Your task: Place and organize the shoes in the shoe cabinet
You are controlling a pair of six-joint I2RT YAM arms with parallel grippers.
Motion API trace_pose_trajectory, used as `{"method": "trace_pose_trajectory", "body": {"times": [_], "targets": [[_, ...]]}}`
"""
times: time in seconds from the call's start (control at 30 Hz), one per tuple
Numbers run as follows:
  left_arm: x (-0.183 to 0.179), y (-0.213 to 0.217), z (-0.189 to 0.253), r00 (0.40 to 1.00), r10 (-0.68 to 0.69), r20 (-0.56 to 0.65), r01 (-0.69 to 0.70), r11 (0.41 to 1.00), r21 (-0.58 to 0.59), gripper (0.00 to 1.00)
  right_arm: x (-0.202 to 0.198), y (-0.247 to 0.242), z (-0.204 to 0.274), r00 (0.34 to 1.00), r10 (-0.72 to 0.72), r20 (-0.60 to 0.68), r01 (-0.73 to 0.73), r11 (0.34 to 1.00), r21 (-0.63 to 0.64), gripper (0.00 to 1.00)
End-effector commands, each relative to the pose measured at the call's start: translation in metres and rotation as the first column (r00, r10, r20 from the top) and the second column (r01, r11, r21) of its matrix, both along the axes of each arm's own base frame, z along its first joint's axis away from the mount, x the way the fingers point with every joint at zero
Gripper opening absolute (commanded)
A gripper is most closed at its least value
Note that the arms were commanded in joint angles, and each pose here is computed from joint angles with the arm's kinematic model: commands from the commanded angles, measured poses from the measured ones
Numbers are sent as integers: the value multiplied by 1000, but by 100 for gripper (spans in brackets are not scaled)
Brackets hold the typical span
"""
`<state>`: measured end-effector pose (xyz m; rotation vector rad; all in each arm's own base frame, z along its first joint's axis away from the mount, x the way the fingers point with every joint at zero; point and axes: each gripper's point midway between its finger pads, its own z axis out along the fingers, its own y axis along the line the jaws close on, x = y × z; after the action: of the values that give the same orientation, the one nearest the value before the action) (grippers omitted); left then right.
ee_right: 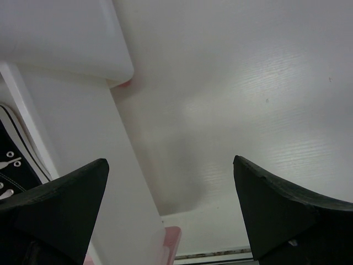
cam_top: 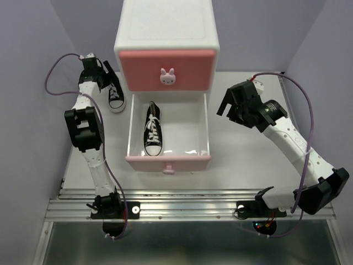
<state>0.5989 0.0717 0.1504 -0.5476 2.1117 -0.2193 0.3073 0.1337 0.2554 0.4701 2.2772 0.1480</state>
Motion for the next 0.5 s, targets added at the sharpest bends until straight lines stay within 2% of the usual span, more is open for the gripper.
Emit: {"method": "trace_pose_trajectory", "body": {"times": [0.0, 0.13, 0.27, 0.3, 0.37, 0.4, 0.43, 0.47], "targets": [[18, 4, 16, 998, 11, 59, -14, 999, 39, 96, 24, -3, 27, 996, -8, 88, 1, 997, 78, 100], [25, 3, -1, 999, 19, 43, -20, 999, 26, 92, 41, -9, 27, 995, -21, 97, 11, 995, 98, 100], [32, 2, -20, 999, 29, 25, -30, 1000, 10, 81, 49, -7, 27, 996, -5, 94, -4, 995, 96, 100], [33, 1, -23, 999, 28, 22, -28, 1000, 9, 72, 49, -7, 29, 995, -5, 99, -4, 995, 96, 100], [33, -1, -32, 1000, 29, 7, -29, 999, 13, 65, 50, -11, 31, 994, -9, 105, 0, 996, 92, 100], [33, 1, -36, 999, 38, 0, -38, 999, 17, 56, 49, -11, 32, 994, -6, 107, -4, 996, 94, 100], [33, 2, -41, 999, 41, -8, -41, 999, 18, 54, 47, -11, 30, 994, 0, 105, -10, 996, 91, 100], [33, 1, -44, 999, 41, -13, -40, 999, 19, 48, 46, -14, 30, 995, -5, 102, -5, 996, 91, 100]]}}
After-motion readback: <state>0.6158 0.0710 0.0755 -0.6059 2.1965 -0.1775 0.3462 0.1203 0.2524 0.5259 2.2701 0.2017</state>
